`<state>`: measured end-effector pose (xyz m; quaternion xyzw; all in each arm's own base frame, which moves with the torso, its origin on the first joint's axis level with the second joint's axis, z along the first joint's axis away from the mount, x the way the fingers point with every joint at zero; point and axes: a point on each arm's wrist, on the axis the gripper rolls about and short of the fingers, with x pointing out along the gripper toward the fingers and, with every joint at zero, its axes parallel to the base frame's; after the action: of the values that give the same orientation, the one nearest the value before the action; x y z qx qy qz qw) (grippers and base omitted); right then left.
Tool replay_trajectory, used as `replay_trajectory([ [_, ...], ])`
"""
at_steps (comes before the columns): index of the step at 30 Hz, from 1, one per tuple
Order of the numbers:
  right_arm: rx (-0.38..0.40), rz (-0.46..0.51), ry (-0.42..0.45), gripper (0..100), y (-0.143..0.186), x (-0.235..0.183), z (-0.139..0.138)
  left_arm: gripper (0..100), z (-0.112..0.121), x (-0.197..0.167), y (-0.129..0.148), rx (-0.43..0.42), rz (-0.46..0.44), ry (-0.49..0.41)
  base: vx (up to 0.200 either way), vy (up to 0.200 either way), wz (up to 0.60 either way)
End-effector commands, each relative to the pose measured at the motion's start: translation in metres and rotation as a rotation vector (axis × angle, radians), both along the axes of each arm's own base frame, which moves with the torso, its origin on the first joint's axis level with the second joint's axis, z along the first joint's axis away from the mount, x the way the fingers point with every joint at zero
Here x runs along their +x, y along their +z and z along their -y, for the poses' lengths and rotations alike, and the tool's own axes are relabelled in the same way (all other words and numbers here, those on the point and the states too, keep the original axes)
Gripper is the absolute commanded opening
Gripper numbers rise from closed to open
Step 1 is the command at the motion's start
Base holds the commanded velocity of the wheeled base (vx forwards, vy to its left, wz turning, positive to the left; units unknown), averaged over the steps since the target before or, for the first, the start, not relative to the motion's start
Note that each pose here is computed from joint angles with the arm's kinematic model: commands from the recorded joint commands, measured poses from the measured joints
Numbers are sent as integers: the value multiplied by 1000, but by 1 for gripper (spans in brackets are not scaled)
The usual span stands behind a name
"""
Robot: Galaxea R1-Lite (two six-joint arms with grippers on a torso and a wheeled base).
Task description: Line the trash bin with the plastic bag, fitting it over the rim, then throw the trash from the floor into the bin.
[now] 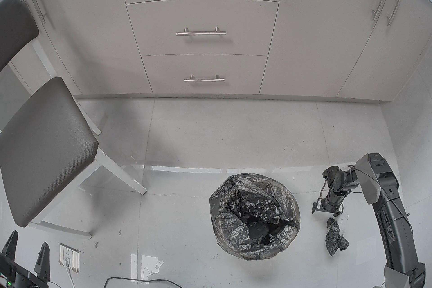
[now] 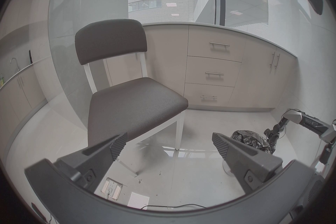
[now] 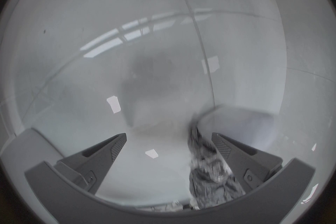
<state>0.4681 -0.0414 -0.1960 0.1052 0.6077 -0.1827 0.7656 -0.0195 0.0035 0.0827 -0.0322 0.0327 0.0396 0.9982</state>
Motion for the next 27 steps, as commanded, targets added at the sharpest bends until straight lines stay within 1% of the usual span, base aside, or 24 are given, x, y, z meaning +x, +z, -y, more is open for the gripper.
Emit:
replay_trajectory([
  [1,-17,37,-12,100,-12,1,2,100,0,1,0,-2,-5,0,0,0,0],
  [4,-12,64,-31,100,-11,4,0,100,0,1,0,-2,-7,0,0,0,0],
  [6,-14,109,-22,100,-10,8,-3,100,0,1,0,-2,-7,0,0,0,0],
  [7,-16,117,-21,100,-10,9,-3,100,0,1,0,-2,-7,-2,0,0,0],
  [8,-20,156,2,100,-8,13,-7,100,0,1,0,-2,-7,-2,0,0,0],
  [9,-33,158,37,100,-8,14,-9,100,0,1,0,-2,-7,-2,0,0,0],
  [12,-63,128,104,100,-9,13,-10,100,0,1,0,-2,-7,-2,0,0,0],
  [13,-100,86,126,100,-10,10,-10,100,0,1,0,-3,-7,-2,0,0,0],
  [16,-165,9,145,100,-11,3,-10,100,0,1,0,-3,-5,-2,0,0,0],
  [18,-176,-20,146,100,-12,1,-10,100,0,1,0,-5,-5,-1,0,0,0],
  [20,-180,-26,156,100,-12,0,-10,100,0,1,0,-5,-5,-1,0,0,0],
  [25,-202,-41,252,100,-12,1,-9,100,0,1,0,-8,-5,-1,0,0,0],
  [27,-202,-42,261,100,-12,1,-9,100,0,1,0,-8,-3,-1,0,0,0],
])
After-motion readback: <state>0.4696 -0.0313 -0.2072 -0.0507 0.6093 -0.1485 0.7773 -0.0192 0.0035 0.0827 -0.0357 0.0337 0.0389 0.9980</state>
